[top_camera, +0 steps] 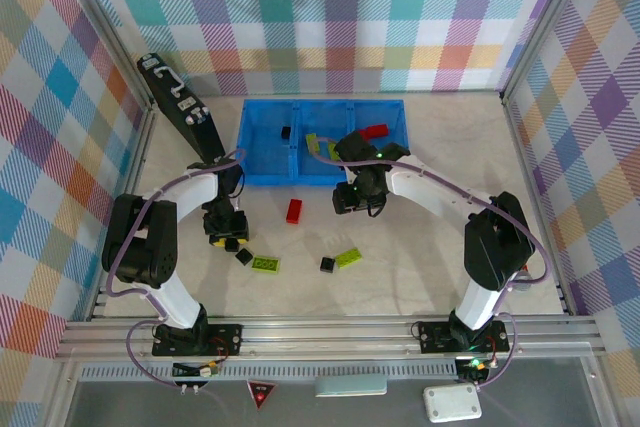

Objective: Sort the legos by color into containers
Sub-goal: Pick up the lego from the bottom-left of the table, then place the lego in the container.

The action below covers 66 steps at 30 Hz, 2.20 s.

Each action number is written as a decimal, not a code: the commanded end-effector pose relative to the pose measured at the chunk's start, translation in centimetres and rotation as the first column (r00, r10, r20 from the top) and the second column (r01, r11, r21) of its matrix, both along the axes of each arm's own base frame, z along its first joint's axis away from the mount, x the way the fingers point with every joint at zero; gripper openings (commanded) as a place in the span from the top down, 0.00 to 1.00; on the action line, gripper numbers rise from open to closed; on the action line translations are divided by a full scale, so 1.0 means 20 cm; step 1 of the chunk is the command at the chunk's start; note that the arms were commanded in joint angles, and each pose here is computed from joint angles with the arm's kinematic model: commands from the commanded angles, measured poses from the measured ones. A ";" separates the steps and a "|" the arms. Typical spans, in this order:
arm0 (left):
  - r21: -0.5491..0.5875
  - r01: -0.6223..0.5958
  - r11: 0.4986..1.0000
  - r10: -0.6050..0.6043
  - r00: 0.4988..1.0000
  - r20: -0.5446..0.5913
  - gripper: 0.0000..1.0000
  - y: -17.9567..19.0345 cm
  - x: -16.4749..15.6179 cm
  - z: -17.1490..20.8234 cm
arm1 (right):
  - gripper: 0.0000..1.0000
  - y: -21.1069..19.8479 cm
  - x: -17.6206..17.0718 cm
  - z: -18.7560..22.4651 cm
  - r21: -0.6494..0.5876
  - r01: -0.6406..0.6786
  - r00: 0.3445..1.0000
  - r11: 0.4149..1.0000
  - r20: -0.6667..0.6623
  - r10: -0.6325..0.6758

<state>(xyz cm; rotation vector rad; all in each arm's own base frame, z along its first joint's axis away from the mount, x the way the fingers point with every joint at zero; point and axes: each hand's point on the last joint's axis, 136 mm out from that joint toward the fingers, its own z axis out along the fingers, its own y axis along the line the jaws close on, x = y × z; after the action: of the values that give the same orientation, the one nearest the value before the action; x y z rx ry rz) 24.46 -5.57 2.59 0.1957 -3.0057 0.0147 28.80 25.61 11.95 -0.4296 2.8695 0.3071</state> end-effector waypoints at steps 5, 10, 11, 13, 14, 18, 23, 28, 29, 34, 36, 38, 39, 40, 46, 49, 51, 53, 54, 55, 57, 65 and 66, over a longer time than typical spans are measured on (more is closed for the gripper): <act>-0.009 -0.003 1.000 0.002 1.000 -0.008 0.61 -0.01 -0.01 -0.01 | 0.46 0.00 -0.03 0.03 0.020 -0.017 1.000 1.000 0.001 0.017; -0.012 -0.003 1.000 0.003 1.000 -0.001 0.63 -0.02 -0.01 0.00 | 0.46 0.00 -0.03 0.02 0.019 -0.015 1.000 1.000 -0.003 0.015; -0.012 -0.003 1.000 0.003 1.000 -0.002 0.63 -0.02 -0.01 0.00 | 0.46 0.00 -0.03 0.02 0.018 -0.016 1.000 1.000 -0.003 0.016; -0.013 -0.003 1.000 0.003 1.000 0.001 0.63 -0.02 -0.01 0.00 | 0.46 0.00 -0.03 0.02 0.020 -0.014 1.000 1.000 0.000 0.014; -0.014 -0.003 1.000 0.003 1.000 0.002 0.63 -0.02 -0.01 0.01 | 0.46 0.00 -0.03 0.02 0.018 -0.013 1.000 1.000 0.000 0.013; -0.017 -0.003 1.000 0.003 1.000 0.015 0.64 -0.02 0.00 0.02 | 0.47 -0.01 -0.04 0.02 0.019 -0.011 1.000 1.000 -0.001 0.011; -0.022 -0.002 1.000 0.003 0.999 0.049 0.64 -0.02 0.01 0.06 | 0.47 -0.02 -0.04 0.02 0.013 -0.009 1.000 1.000 0.001 0.009; -0.015 0.004 1.000 -0.003 0.996 0.095 0.64 -0.01 0.03 0.13 | 0.47 -0.03 -0.05 0.03 0.005 -0.005 1.000 1.000 0.001 0.005; -0.016 0.005 1.000 -0.003 0.994 0.107 0.64 -0.01 0.04 0.15 | 0.47 -0.04 -0.06 0.03 0.003 -0.004 1.000 1.000 0.001 0.004; -0.037 0.010 0.999 -0.003 0.984 0.180 0.64 -0.03 0.12 0.28 | 0.47 -0.07 -0.08 0.03 -0.006 0.004 1.000 1.000 0.000 -0.004; -0.050 0.012 0.999 -0.001 0.977 0.212 0.64 -0.04 0.16 0.34 | 0.47 -0.08 -0.09 0.03 -0.010 0.009 1.000 1.000 0.000 -0.009; -0.066 0.016 0.998 0.000 0.971 0.241 0.64 -0.06 0.20 0.39 | 0.47 -0.09 -0.10 0.03 -0.017 0.013 1.000 1.000 0.001 -0.013; -0.077 0.019 0.997 0.002 0.967 0.256 0.64 -0.07 0.22 0.42 | 0.47 -0.10 -0.10 0.03 -0.019 0.017 1.000 1.000 0.002 -0.017; -0.084 0.022 0.996 0.001 0.964 0.267 0.64 -0.08 0.24 0.44 | 0.47 -0.11 -0.11 0.03 -0.021 0.018 1.000 1.000 0.001 -0.018; -0.135 0.035 0.990 0.015 0.936 0.352 0.64 -0.15 0.39 0.56 | 0.47 -0.16 -0.14 0.04 -0.038 0.034 0.999 0.999 0.007 -0.034; -0.148 0.045 0.988 0.017 0.921 0.390 0.64 -0.18 0.48 0.60 | 0.47 -0.18 -0.15 0.05 -0.046 0.043 0.999 0.998 0.007 -0.043; -0.149 0.055 0.987 0.012 0.910 0.415 0.64 -0.20 0.54 0.62 | 0.47 -0.20 -0.17 0.05 -0.053 0.050 0.999 0.997 0.007 -0.050; -0.155 0.066 0.986 0.007 0.903 0.430 0.64 -0.22 0.59 0.63 | 0.47 -0.21 -0.18 0.06 -0.057 0.057 0.998 0.997 0.008 -0.057; -0.157 0.071 0.985 0.005 0.900 0.436 0.64 -0.23 0.62 0.64 | 0.47 -0.22 -0.18 0.06 -0.061 0.061 0.998 0.996 0.007 -0.061; -0.159 0.078 0.984 0.000 0.898 0.439 0.64 -0.25 0.65 0.64 | 0.47 -0.23 -0.19 0.06 -0.063 0.064 0.998 0.996 0.005 -0.064; -0.158 0.091 0.983 -0.011 0.895 0.446 0.64 -0.28 0.71 0.63 | 0.47 -0.24 -0.20 0.06 -0.067 0.071 0.997 0.995 0.005 -0.071; -0.187 0.148 0.971 -0.045 0.885 0.464 0.65 -0.40 0.97 0.58 | 0.47 -0.29 -0.24 0.08 -0.076 0.098 0.995 0.992 -0.002 -0.099; -0.198 0.157 0.968 -0.049 0.885 0.463 0.65 -0.42 1.00 0.57 | 0.47 -0.29 -0.24 0.09 -0.076 0.101 0.995 0.992 -0.001 -0.102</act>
<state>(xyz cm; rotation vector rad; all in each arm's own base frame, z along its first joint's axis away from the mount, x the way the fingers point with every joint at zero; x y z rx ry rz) 42.91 -12.50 13.46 0.0813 -3.4236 0.3731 24.81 20.73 13.32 -0.3312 2.8879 0.2082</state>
